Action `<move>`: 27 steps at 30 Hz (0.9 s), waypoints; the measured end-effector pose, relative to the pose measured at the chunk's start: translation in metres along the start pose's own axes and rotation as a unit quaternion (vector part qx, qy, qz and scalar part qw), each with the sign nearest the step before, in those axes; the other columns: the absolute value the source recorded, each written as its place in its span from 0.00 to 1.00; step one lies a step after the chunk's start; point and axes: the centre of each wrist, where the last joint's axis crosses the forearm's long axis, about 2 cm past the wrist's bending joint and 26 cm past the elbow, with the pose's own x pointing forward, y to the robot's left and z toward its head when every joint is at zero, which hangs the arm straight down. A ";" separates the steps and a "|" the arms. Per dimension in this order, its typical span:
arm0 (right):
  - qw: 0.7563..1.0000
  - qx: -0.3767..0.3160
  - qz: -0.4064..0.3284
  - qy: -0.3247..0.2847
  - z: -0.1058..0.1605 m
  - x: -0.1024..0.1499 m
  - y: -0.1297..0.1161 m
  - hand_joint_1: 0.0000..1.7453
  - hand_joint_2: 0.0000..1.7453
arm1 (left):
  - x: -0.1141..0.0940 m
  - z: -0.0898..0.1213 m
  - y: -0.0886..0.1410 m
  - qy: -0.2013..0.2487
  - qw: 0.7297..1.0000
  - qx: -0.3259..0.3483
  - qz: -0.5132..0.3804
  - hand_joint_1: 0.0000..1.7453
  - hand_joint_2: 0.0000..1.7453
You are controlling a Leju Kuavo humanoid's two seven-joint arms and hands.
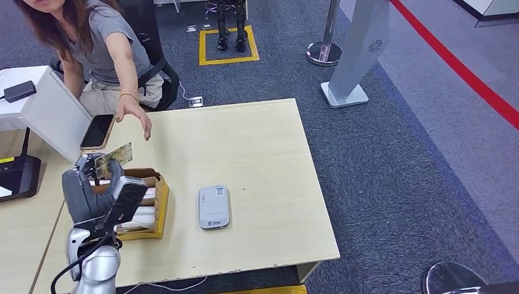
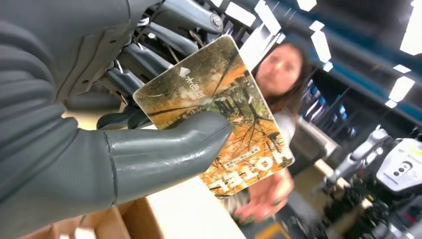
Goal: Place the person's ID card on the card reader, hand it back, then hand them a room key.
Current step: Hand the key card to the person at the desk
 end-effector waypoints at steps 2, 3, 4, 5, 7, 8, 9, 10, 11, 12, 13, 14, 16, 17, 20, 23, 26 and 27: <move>1.000 0.000 0.001 0.000 0.000 0.000 0.000 0.00 0.00 | -0.009 0.001 0.007 0.016 0.999 0.005 0.044 1.00 1.00; 1.000 0.000 0.001 0.000 0.000 0.000 0.000 0.00 0.00 | -0.012 0.001 0.010 0.022 0.998 0.010 0.058 1.00 1.00; 1.000 0.000 0.001 0.000 0.000 0.000 0.000 0.00 0.00 | -0.016 0.002 0.013 0.029 0.997 0.015 0.068 1.00 1.00; 1.000 0.000 0.002 0.000 0.000 0.000 0.000 0.00 0.00 | -0.019 0.002 0.016 0.034 0.996 0.020 0.075 1.00 1.00; 1.000 -0.001 0.003 -0.001 0.000 0.000 0.000 0.00 0.00 | -0.024 0.004 0.021 0.044 0.995 0.029 0.084 1.00 1.00; 1.000 -0.001 0.003 -0.001 0.000 0.000 0.000 0.00 0.00 | -0.026 0.004 0.023 0.049 0.994 0.034 0.087 1.00 1.00; 1.000 -0.001 0.003 -0.001 0.000 0.000 0.000 0.00 0.00 | -0.029 0.005 0.026 0.054 0.994 0.038 0.089 1.00 1.00; 1.000 -0.001 0.003 -0.002 0.000 0.000 0.000 0.00 0.00 | -0.031 0.006 0.028 0.059 0.993 0.043 0.090 1.00 1.00; 1.000 -0.001 0.003 -0.002 0.000 0.000 0.000 0.00 0.00 | -0.033 0.006 0.029 0.062 0.993 0.046 0.091 1.00 1.00; 1.000 -0.001 0.003 -0.002 0.000 0.001 0.000 0.00 0.00 | -0.034 0.007 0.031 0.065 0.992 0.050 0.091 1.00 1.00; 1.000 -0.001 0.004 -0.003 0.000 0.001 0.000 0.00 0.00 | -0.036 0.007 0.033 0.068 0.992 0.052 0.091 1.00 1.00; 1.000 -0.001 0.004 -0.004 0.000 0.001 -0.001 0.00 0.00 | -0.037 0.008 0.034 0.071 0.992 0.055 0.090 1.00 1.00; 1.000 -0.001 0.004 -0.005 0.000 0.001 -0.001 0.00 0.00 | -0.041 0.009 0.037 0.076 0.991 0.060 0.087 1.00 1.00; 1.000 -0.001 0.004 -0.005 0.000 0.001 -0.001 0.00 0.00 | -0.042 0.009 0.039 0.079 0.991 0.063 0.086 1.00 1.00; 1.000 -0.001 0.004 -0.006 0.000 0.001 -0.001 0.00 0.00 | -0.047 0.009 0.042 0.086 0.991 0.069 0.081 1.00 1.00; 1.000 -0.001 0.003 -0.006 0.000 0.002 -0.001 0.00 0.00 | -0.053 0.008 0.045 0.092 0.990 0.074 0.077 0.97 1.00; 1.000 -0.002 0.004 -0.007 0.000 0.002 -0.002 0.00 0.00 | -0.058 0.006 0.048 0.098 0.989 0.079 0.073 0.42 1.00; 1.000 -0.002 0.004 -0.007 0.000 0.002 -0.002 0.00 0.00 | -0.060 0.006 0.049 0.101 0.989 0.081 0.072 0.19 1.00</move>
